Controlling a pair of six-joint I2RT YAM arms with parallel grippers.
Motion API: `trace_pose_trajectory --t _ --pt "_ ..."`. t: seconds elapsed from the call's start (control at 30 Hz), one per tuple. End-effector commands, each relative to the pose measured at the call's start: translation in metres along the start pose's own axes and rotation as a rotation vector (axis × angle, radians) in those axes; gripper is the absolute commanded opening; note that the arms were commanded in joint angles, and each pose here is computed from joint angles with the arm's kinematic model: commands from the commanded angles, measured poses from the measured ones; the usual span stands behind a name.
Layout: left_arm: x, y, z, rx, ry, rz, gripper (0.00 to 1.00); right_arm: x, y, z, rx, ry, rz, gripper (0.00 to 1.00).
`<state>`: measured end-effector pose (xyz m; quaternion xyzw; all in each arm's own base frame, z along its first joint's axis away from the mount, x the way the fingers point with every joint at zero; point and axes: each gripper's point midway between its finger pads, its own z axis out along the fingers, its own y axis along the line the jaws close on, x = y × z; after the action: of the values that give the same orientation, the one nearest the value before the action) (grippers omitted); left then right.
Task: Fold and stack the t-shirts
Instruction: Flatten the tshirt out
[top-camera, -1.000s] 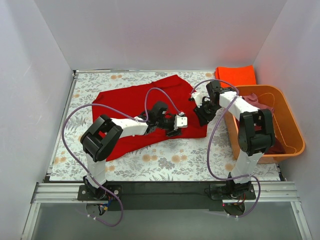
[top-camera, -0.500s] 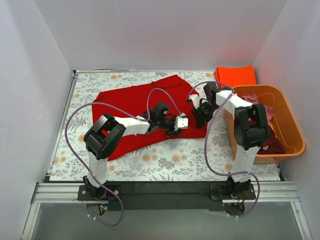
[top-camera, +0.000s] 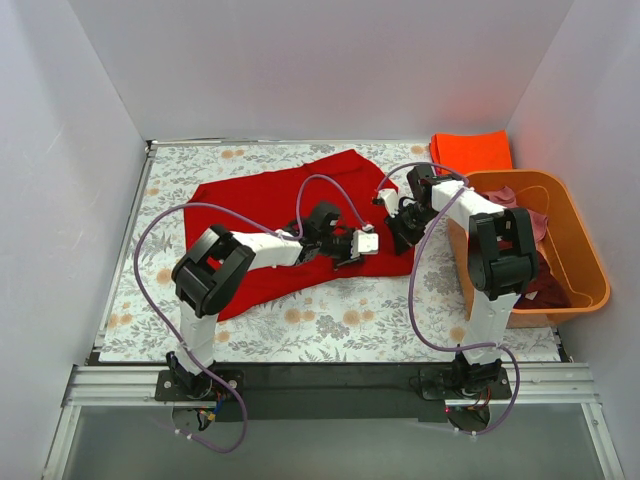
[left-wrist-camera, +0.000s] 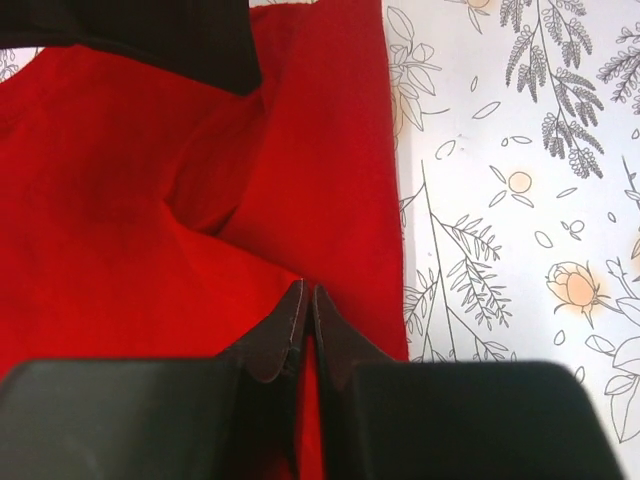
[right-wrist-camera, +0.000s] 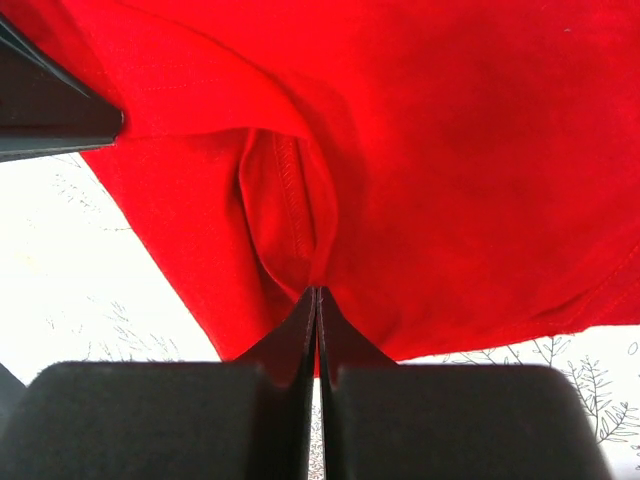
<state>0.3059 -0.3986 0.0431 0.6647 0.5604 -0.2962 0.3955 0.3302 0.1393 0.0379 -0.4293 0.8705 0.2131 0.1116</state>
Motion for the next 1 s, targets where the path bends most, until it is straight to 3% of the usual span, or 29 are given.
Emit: trace_pose_trajectory --t 0.0,0.17,0.5,0.77,0.87,0.9,0.93,0.97 --pt "-0.034 0.012 -0.012 -0.024 -0.058 0.037 0.00 -0.016 0.004 -0.018 0.000 -0.049 -0.026 0.01" --pt "-0.065 0.003 -0.037 -0.009 -0.109 0.051 0.00 -0.022 0.013 -0.040 0.031 -0.082 -0.060 0.01" --pt "-0.079 -0.043 -0.073 0.095 -0.126 0.004 0.00 0.001 0.046 -0.069 0.029 -0.069 -0.088 0.01" --pt "-0.073 -0.128 -0.092 0.346 -0.106 -0.098 0.00 0.062 0.105 -0.078 -0.034 0.033 -0.184 0.01" --pt "-0.076 -0.157 -0.097 0.413 -0.108 -0.106 0.19 0.087 0.132 -0.076 -0.088 0.106 -0.250 0.02" --pt "-0.071 -0.167 -0.100 0.438 -0.097 -0.130 0.21 0.094 0.139 -0.076 -0.109 0.125 -0.281 0.08" --pt "-0.073 -0.170 -0.103 0.439 -0.101 -0.130 0.23 0.099 0.152 -0.077 -0.149 0.134 -0.324 0.23" --pt "-0.079 -0.172 -0.110 0.429 -0.104 -0.153 0.26 0.104 0.159 -0.080 -0.177 0.147 -0.337 0.29"
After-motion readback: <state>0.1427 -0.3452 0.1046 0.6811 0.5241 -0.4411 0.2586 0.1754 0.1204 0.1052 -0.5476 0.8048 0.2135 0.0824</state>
